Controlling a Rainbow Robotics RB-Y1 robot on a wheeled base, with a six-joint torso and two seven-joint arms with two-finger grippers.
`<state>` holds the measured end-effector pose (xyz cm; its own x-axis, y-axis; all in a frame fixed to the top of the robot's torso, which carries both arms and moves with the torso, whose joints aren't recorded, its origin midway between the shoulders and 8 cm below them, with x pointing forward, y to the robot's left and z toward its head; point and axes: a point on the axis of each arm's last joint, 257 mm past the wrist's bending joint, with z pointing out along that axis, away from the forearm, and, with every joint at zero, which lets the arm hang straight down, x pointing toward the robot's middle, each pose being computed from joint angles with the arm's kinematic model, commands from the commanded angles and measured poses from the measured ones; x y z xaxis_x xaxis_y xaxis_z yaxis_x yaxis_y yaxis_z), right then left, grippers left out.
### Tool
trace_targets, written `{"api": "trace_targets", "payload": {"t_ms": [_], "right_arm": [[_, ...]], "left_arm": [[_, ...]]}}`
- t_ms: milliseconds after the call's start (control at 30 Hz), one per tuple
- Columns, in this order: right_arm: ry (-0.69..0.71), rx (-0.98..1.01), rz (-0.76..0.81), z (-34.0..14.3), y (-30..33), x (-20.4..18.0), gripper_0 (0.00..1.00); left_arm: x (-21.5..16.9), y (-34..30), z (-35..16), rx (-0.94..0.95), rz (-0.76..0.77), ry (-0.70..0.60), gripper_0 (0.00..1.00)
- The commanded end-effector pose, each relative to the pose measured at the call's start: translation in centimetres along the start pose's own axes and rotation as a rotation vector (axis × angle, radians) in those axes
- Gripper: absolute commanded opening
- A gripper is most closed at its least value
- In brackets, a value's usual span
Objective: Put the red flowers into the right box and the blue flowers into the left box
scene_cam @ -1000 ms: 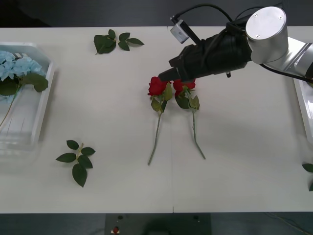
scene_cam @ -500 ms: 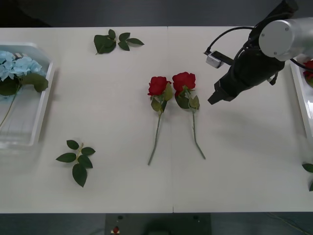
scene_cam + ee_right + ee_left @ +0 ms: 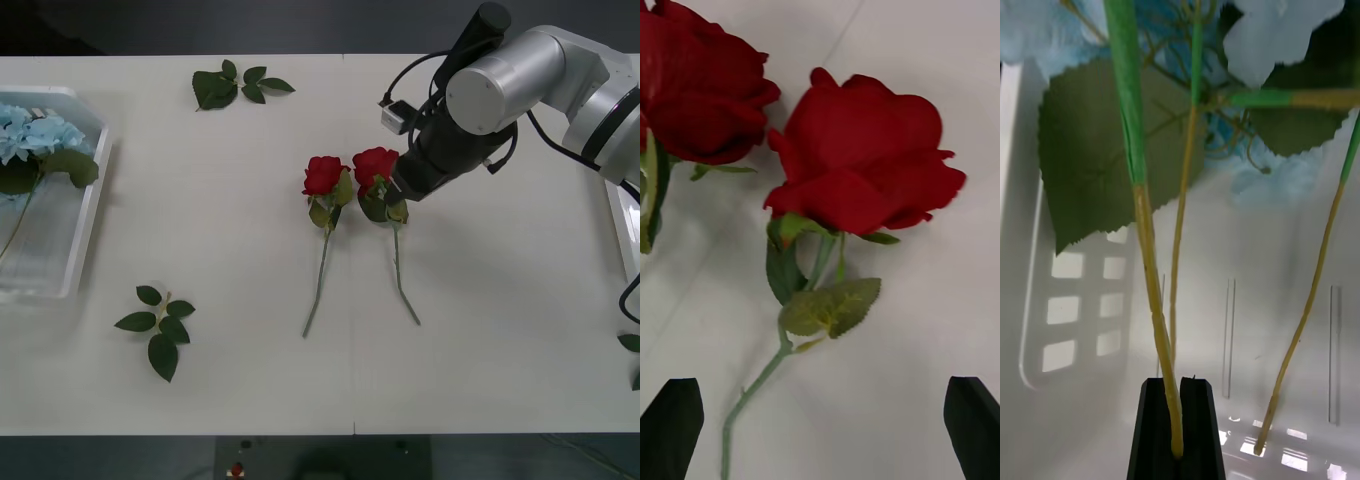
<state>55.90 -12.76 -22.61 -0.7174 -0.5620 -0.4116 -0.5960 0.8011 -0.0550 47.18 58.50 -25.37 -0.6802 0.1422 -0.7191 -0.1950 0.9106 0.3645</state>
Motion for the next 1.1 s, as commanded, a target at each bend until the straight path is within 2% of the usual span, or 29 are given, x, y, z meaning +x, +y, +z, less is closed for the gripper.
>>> {"api": "trace_targets", "payload": {"t_ms": [33, 100, 133, 267, 433, 600, 800, 1100], "right_arm": [[-0.02, -0.016, 0.028, 0.5, 1.3, -0.6, 0.94], [-0.018, -0.019, 0.019, 1.0, 2.0, -0.6, 0.94], [-0.016, -0.022, 0.021, 1.4, 2.3, -0.5, 0.93], [-0.009, -0.022, 0.04, 2.7, 2.5, -0.3, 0.94], [-0.016, -0.023, 0.058, 4.4, 3.0, -0.5, 0.93], [-0.029, -0.009, 0.079, 5.8, 2.7, -0.8, 0.93], [-0.03, 0.017, 0.072, 6.5, 2.0, -0.6, 0.94], [-0.024, 0.039, 0.045, 7.6, 1.5, 0.7, 0.93]], "left_arm": [[-2.0, 1.8, -0.6, -0.016, -0.027, -0.041, 0.06], [-2.0, 1.1, -0.8, 0.023, -0.058, -0.037, 0.28], [-2.0, 0.7, -1.0, 0.043, -0.068, -0.028, 0.36], [-2.6, 0.5, -2.6, 0.092, -0.098, -0.01, 0.53], [-4.1, 0.8, -5.7, 0.118, -0.097, 0.002, 0.65], [-6.4, 0.2, -10.1, 0.169, -0.098, -0.007, 0.74], [-9.7, -2.6, -15.3, 0.248, -0.091, -0.053, 0.79], [-13.9, -14.5, -21.4, 0.413, -0.113, -0.119, 0.79]]}}
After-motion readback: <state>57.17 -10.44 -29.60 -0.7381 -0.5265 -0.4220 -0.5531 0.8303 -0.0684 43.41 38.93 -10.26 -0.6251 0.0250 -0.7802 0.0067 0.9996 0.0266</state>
